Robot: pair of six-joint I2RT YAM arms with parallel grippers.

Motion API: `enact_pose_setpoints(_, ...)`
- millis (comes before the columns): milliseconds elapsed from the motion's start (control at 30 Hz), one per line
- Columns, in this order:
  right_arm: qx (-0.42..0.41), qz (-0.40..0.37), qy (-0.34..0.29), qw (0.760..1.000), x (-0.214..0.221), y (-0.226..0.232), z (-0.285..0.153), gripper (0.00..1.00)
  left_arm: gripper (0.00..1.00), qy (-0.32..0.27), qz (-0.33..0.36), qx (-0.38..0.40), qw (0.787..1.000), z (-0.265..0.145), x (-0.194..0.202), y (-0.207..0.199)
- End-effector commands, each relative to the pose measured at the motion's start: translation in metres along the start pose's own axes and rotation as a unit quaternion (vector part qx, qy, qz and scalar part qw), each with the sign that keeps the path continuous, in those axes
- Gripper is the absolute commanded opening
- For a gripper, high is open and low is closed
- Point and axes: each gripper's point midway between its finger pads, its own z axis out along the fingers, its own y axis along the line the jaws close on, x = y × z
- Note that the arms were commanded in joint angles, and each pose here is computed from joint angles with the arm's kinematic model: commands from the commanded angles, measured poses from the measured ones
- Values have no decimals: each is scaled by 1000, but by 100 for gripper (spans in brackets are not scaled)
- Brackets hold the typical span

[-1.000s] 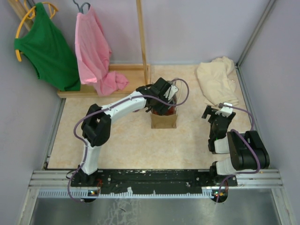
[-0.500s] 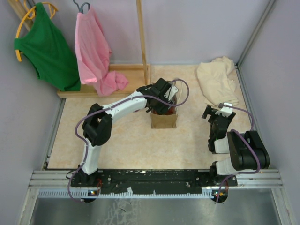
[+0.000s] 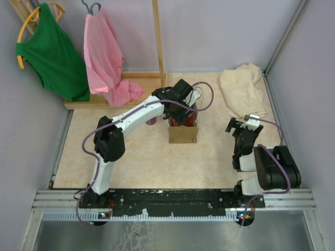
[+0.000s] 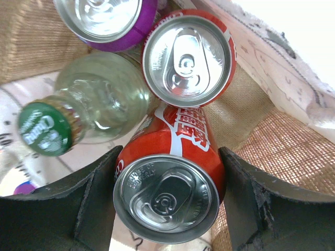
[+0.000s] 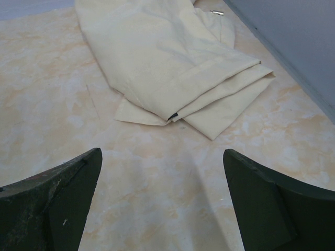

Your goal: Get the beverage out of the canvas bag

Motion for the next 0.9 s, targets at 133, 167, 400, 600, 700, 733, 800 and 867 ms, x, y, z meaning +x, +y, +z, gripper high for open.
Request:
enact_pose_setpoints(133, 1, 4, -31, 999, -20, 4, 8, 99, 0, -69, 13, -12, 997, -61, -46, 12)
enact_pose_setpoints(167, 2, 5, -31, 1000, -19, 4, 8, 99, 0, -73, 13, -13, 997, -63, -49, 13)
enact_pose_setpoints(400, 2, 5, -32, 999, -20, 4, 8, 99, 0, -92, 18, -21, 995, -74, -61, 18)
enact_pose_setpoints(600, 2, 5, -31, 1000, -19, 4, 8, 99, 0, -125, 23, -53, 990, -98, -82, 32)
enact_pose_setpoints(700, 2, 4, -31, 999, -20, 4, 8, 99, 0, -152, 23, -65, 986, -112, -96, 39)
enact_pose_setpoints(733, 2, 4, -31, 999, -19, 4, 8, 99, 0, -159, 23, -66, 985, -116, -99, 39)
enact_pose_setpoints(800, 2, 5, -31, 1000, -19, 4, 8, 99, 0, -169, 21, -68, 983, -121, -103, 40)
enact_pose_setpoints(867, 2, 4, -32, 999, -20, 4, 8, 99, 0, -170, 19, -70, 983, -123, -104, 42)
